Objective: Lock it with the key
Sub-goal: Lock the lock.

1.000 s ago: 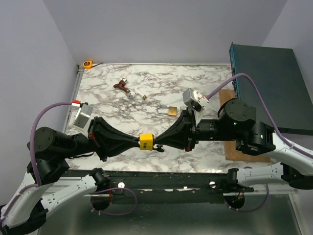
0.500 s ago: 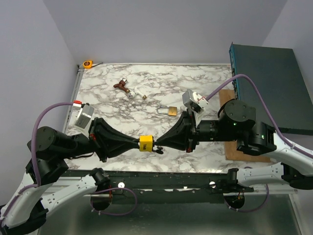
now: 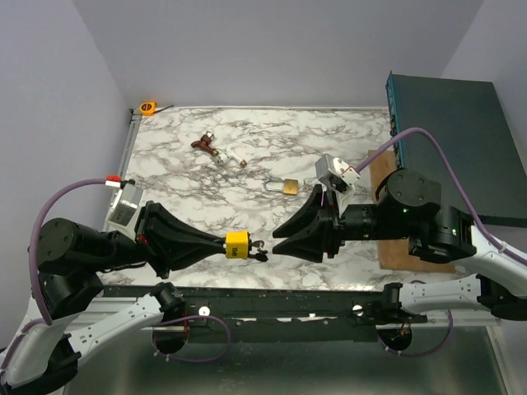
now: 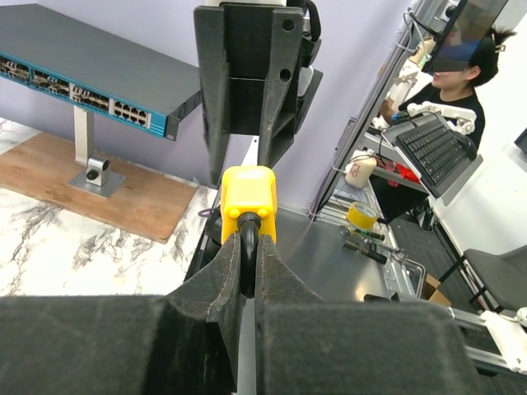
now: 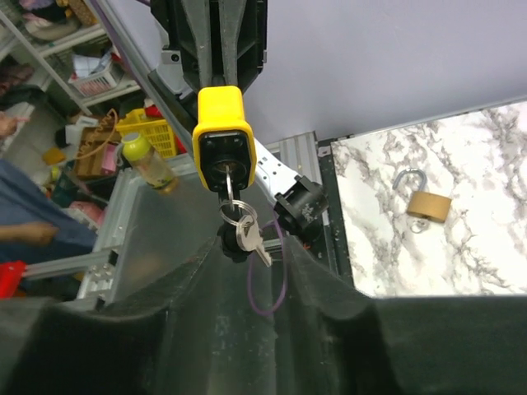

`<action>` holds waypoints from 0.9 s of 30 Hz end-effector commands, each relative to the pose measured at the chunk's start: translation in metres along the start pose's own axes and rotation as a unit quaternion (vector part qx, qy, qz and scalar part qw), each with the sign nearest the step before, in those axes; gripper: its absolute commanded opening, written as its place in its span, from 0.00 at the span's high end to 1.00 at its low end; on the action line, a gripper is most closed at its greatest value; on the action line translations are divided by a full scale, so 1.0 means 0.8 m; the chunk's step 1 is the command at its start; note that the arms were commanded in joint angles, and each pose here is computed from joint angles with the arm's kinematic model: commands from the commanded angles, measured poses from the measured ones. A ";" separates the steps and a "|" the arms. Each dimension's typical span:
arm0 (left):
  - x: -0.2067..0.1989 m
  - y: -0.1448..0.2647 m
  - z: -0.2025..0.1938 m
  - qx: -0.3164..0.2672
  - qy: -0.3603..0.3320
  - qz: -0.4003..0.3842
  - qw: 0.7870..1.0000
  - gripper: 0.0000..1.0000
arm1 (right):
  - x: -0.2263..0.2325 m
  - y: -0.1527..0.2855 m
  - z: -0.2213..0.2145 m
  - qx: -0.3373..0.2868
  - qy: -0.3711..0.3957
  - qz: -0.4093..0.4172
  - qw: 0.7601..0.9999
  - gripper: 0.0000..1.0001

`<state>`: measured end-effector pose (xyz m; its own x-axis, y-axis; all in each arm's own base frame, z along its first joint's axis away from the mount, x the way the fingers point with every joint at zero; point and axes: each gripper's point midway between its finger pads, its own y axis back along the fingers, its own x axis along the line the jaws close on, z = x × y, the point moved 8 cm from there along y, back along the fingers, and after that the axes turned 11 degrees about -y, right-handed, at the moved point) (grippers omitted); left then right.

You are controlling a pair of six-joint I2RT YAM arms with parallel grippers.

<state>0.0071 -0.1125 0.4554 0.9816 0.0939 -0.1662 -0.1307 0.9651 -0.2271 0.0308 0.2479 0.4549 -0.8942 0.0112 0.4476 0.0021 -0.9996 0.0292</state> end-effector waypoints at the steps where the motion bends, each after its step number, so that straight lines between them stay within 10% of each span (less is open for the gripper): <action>1: -0.008 -0.001 0.019 -0.022 -0.025 -0.024 0.999 1.00 | 0.003 0.000 0.010 -0.017 0.006 -0.001 1.000 0.49; 14: -0.007 -0.005 0.021 -0.022 -0.021 -0.025 0.999 1.00 | -0.005 -0.030 0.010 -0.004 0.018 0.004 1.000 0.35; 27: -0.001 -0.007 0.019 -0.027 -0.014 -0.003 1.000 1.00 | 0.002 -0.027 0.008 -0.005 0.013 0.028 1.000 0.94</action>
<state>0.0114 -0.1192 0.4542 0.9813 0.0816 -0.1743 -0.1169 0.9722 -0.2027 0.0375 0.2749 0.4503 -0.9001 0.0008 0.4356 0.0183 -0.9990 0.0397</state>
